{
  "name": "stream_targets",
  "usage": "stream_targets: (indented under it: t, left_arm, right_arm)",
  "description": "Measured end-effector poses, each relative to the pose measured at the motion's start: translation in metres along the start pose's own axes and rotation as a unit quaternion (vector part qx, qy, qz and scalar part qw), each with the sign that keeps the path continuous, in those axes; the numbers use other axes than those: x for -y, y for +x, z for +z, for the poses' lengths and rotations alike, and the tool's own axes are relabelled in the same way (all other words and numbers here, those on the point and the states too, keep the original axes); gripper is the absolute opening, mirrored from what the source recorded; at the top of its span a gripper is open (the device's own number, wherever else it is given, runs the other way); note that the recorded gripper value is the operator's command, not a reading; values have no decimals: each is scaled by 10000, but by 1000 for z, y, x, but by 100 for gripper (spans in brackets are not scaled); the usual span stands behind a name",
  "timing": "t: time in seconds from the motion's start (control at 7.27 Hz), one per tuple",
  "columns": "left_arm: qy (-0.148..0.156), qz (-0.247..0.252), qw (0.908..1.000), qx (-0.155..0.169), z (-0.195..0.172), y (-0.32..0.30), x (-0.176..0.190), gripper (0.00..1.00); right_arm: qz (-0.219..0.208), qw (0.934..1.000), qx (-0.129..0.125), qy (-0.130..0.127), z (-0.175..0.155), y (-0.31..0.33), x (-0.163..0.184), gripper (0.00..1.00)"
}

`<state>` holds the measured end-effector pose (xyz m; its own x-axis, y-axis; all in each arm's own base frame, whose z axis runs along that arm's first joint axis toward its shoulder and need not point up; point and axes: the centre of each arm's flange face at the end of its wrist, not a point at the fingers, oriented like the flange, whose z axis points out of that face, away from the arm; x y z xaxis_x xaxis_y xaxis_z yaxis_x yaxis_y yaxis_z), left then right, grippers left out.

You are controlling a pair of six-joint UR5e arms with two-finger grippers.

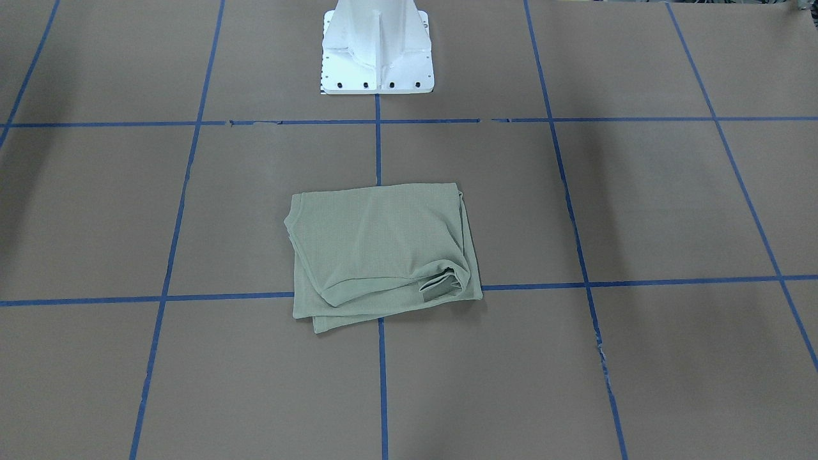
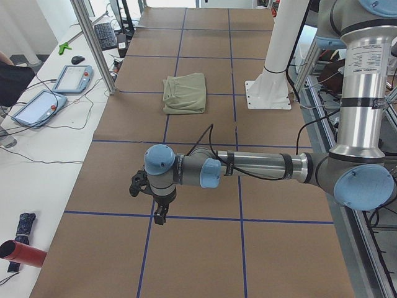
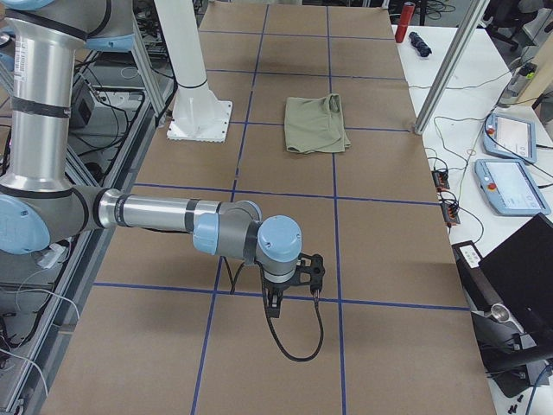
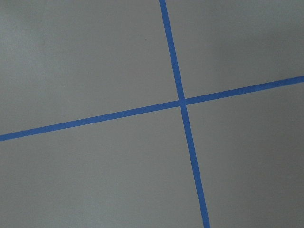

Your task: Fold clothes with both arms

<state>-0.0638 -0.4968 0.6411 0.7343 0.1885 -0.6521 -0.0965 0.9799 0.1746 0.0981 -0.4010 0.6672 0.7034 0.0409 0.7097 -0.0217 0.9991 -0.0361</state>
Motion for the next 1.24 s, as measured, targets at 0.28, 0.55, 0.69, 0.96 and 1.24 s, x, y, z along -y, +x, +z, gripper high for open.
stream_targets:
  t: [0.28,0.55,0.69,0.96,1.24]
  left_arm:
    - [-10,-79,10000,-6,1,-1,0,100]
    - [6,-523,9986,-17,0,1,0,100]
    - [8,-685,9976,-28,0,1,0,100]
    - [16,-864,9962,-50,0,2,1,100]
    - [23,-905,9959,-52,-1,3,2,100]
  right_arm:
    - [182,9996,-3,214,2,3,5,100]
    - [456,9984,15,331,2,1,8,100]
    - [527,9980,21,346,2,1,9,100]
    - [560,9978,24,358,1,0,10,100]
    - [544,9978,24,373,0,-1,10,100]
